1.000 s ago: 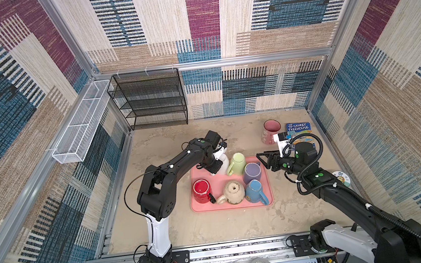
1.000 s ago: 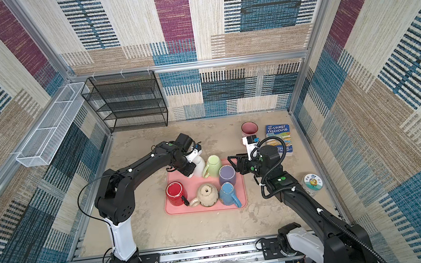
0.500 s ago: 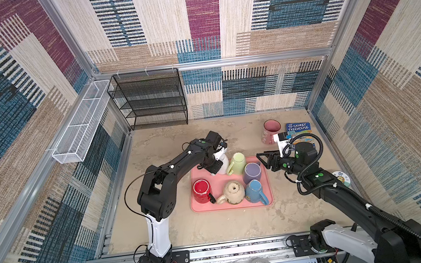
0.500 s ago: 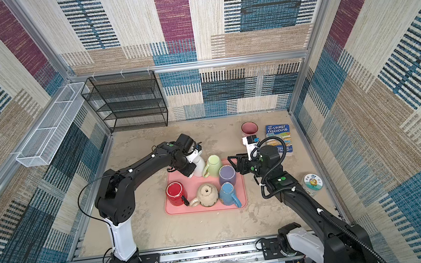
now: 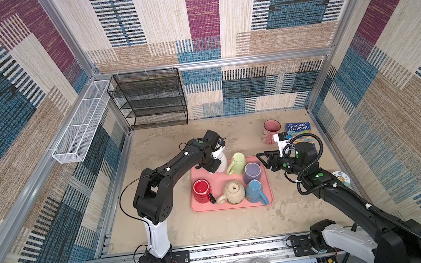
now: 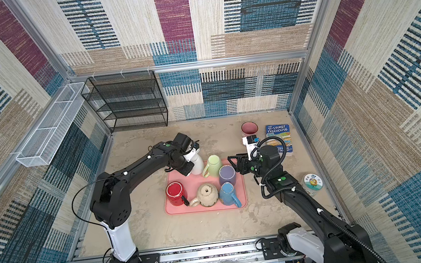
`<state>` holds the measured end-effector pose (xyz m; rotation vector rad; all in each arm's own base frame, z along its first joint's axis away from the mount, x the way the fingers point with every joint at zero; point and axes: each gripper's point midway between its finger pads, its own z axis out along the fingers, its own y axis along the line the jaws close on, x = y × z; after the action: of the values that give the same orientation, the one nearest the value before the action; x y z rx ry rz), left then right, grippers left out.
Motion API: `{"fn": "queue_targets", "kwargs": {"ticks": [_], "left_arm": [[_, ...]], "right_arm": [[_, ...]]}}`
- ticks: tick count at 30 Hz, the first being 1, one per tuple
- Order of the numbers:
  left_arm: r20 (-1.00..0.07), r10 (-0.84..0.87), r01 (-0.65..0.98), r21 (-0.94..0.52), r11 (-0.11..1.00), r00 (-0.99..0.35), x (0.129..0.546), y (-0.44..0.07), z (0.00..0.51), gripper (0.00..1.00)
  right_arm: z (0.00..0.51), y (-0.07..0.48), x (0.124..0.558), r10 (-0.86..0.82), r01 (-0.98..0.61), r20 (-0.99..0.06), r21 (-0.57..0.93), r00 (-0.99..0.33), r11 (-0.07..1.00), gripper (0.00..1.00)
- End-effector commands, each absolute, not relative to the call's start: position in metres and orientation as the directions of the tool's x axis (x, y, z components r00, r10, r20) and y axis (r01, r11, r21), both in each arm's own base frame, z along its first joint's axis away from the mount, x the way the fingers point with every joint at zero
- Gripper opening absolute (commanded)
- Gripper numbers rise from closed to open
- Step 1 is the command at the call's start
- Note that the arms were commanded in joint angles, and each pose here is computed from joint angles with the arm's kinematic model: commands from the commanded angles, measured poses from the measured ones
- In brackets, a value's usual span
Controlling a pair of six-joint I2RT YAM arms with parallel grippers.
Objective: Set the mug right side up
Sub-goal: 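Lower the left gripper onto the white mug's base and grip it, then lift the white mug with the left gripper toward the right gripper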
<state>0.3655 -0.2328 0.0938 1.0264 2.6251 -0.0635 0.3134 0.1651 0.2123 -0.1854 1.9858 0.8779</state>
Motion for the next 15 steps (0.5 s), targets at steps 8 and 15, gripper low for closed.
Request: {"fn": "queue_targets", "kwargs": {"ticks": [8, 15], "left_arm": [[-0.405, 0.580, 0.622, 0.036, 0.782, -0.707, 0.361, -0.234, 0.127, 0.00], [-0.491, 0.516, 0.610, -0.041, 0.791, -0.702, 0.348, -0.237, 0.160, 0.00]], "right_arm": [[0.225, 0.171, 0.311, 0.215, -0.502, -0.820, 0.508, -0.531, 0.700, 0.57], [0.236, 0.179, 0.304, 0.201, -0.553, -0.830, 0.507, -0.520, 0.661, 0.58]]}}
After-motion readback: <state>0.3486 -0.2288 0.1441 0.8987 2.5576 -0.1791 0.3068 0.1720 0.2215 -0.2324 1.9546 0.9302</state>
